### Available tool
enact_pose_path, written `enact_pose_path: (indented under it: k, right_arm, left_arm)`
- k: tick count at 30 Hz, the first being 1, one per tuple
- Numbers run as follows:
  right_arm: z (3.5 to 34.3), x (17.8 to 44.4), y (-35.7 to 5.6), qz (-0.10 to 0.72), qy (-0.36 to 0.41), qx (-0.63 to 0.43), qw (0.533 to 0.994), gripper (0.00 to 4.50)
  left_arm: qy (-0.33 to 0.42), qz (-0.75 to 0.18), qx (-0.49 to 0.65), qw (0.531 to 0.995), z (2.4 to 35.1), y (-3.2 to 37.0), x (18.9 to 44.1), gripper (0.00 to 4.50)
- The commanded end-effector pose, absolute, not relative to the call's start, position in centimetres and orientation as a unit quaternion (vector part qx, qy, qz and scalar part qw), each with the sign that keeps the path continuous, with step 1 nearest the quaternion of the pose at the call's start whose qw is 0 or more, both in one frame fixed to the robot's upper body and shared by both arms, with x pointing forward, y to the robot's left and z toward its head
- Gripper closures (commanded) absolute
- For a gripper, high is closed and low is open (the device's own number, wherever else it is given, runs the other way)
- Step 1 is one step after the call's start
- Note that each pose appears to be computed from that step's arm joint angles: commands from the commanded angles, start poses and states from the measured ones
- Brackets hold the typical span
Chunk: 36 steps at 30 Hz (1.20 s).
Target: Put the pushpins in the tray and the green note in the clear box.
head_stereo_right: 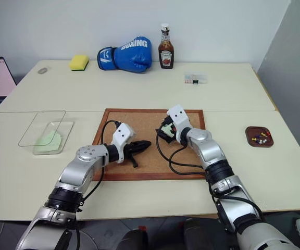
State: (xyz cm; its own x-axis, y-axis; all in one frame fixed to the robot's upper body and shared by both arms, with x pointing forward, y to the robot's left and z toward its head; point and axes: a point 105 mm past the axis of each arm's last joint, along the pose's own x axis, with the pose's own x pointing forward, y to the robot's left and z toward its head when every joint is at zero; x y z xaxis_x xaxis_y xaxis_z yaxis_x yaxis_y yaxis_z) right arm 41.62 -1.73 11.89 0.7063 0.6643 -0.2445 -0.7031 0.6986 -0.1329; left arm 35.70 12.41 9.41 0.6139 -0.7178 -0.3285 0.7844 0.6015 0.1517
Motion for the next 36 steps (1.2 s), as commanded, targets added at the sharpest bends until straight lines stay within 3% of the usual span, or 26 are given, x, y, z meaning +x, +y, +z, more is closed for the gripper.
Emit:
enact_pose_path:
  k: [1,9,20,36]
  right_arm:
    - [13.5,42.3,-0.8,0.380,0.061,-0.114,0.916,0.43]
    - [13.9,43.2,-0.3,0.379,0.064,-0.103,0.918,2.37]
    - [13.3,43.9,-1.1,0.355,0.082,-0.121,0.923,4.43]
    - [18.0,43.6,-1.2,0.362,0.004,-0.048,0.931,4.43]
  left_arm:
    - [0.131,-0.420,0.147,0.886,9.0,13.0,35.3,4.50]
    - [0.131,-0.415,0.149,0.888,9.0,13.1,35.3,4.50]
    - [0.130,-0.412,0.155,0.888,9.1,13.1,35.4,4.50]
    - [0.153,-0.408,0.181,0.881,8.0,13.2,35.4,4.50]
